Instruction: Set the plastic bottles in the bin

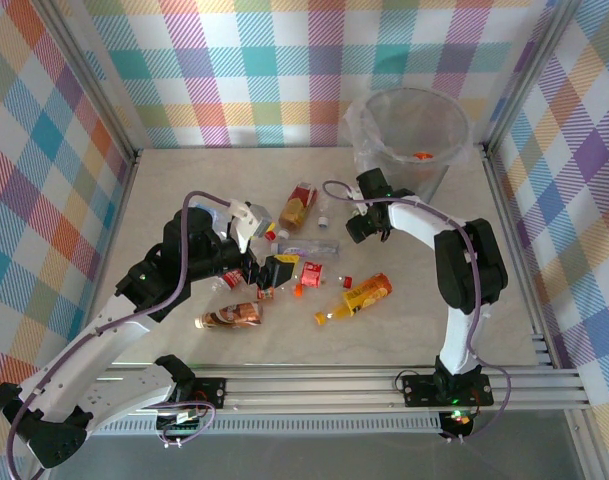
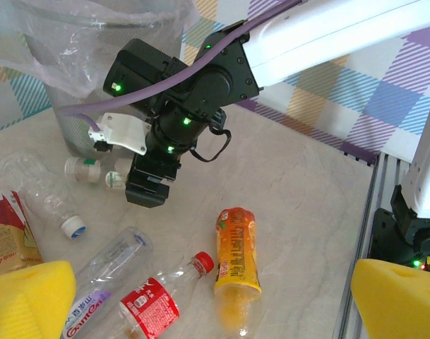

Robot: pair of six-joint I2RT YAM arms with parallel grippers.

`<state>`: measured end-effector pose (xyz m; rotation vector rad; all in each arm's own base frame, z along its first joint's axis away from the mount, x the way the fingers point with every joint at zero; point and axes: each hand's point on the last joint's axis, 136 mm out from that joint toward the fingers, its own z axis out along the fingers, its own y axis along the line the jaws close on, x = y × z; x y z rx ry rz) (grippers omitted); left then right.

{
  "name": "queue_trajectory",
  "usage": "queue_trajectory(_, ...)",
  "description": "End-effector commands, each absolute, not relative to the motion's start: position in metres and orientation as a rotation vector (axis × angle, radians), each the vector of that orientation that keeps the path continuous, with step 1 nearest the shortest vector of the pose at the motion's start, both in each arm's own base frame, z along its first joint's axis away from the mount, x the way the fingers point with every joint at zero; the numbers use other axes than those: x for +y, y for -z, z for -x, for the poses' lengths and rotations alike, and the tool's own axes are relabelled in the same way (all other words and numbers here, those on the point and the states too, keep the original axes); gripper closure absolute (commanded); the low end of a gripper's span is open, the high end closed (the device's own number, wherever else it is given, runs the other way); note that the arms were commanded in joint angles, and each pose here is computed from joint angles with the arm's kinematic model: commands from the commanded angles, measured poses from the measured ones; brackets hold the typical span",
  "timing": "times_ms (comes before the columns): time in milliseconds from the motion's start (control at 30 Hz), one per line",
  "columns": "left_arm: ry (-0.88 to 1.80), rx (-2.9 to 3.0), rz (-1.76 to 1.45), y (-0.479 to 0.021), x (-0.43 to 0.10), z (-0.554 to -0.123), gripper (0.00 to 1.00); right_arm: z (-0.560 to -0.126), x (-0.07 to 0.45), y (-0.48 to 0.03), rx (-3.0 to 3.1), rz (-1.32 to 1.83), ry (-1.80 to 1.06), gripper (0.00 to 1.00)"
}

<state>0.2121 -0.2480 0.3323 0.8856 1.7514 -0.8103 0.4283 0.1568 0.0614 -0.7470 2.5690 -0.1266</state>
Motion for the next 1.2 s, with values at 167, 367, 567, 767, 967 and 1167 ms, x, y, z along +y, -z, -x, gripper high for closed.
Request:
queue_trajectory(167, 0.811, 1.739, -0.897, -0.337, -0.248, -0.211, 0.0, -0.422, 0.166, -0.052, 2.619, 0.77, 0.074, 0.14)
queue_trajectory(367, 0.812, 1.743, -0.899, -0.336, -0.249, -0.211, 0.0, -0.431, 0.167, -0.053, 2.627, 0.686, 0.099, 0.18)
queue_trajectory(567, 0.809, 1.745, -0.899, -0.336, -0.248, -0.212, 0.0, -0.439, 0.171, -0.052, 2.634, 0.648, 0.11, 0.22)
queue_trajectory(767, 0.805, 1.742, -0.897, -0.337, -0.247, -0.211, 0.0, -0.441, 0.173, -0.048, 2.645, 0.638, 0.103, 0.27)
queue_trajectory(967, 0.806, 1.741, -0.897, -0.337, -0.247, -0.211, 0.0, -0.44, 0.173, -0.046, 2.65, 0.64, 0.104, 0.31)
queue_trajectory(1167, 0.804, 1.742, -0.896, -0.337, -0.247, -0.211, 0.0, -0.438, 0.171, -0.053, 2.627, 0.633, 0.12, 0.4)
